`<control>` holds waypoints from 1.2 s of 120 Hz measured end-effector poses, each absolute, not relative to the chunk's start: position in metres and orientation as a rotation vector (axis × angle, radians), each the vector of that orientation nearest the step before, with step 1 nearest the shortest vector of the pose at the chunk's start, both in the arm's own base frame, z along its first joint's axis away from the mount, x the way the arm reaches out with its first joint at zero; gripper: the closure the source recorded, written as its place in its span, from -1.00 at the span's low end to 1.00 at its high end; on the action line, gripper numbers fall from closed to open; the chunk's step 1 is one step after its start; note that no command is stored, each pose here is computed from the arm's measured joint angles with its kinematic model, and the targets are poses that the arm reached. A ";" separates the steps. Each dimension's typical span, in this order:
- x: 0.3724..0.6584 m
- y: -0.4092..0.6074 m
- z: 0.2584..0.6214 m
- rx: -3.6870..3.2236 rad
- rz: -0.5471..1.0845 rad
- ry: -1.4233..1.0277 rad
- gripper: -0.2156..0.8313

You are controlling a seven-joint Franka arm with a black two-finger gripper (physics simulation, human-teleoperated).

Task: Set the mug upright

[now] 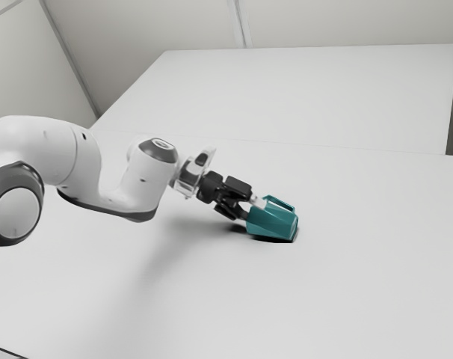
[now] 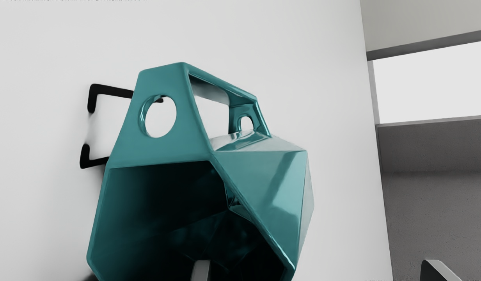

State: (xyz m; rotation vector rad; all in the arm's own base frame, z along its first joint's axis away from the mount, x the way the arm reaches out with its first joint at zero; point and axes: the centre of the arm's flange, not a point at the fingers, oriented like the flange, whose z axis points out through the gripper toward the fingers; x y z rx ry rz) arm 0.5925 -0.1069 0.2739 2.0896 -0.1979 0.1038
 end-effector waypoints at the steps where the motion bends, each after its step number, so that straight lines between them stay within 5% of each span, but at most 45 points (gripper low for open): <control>1: 0.593 -0.107 0.274 2.089 0.103 -0.198 -0.54; 19: 0.593 -0.111 0.270 2.086 0.100 -0.202 -0.44; 87: 0.592 -0.117 0.270 2.078 0.108 -0.215 0.71; 144: 0.589 -0.117 0.351 2.130 0.226 -0.353 0.90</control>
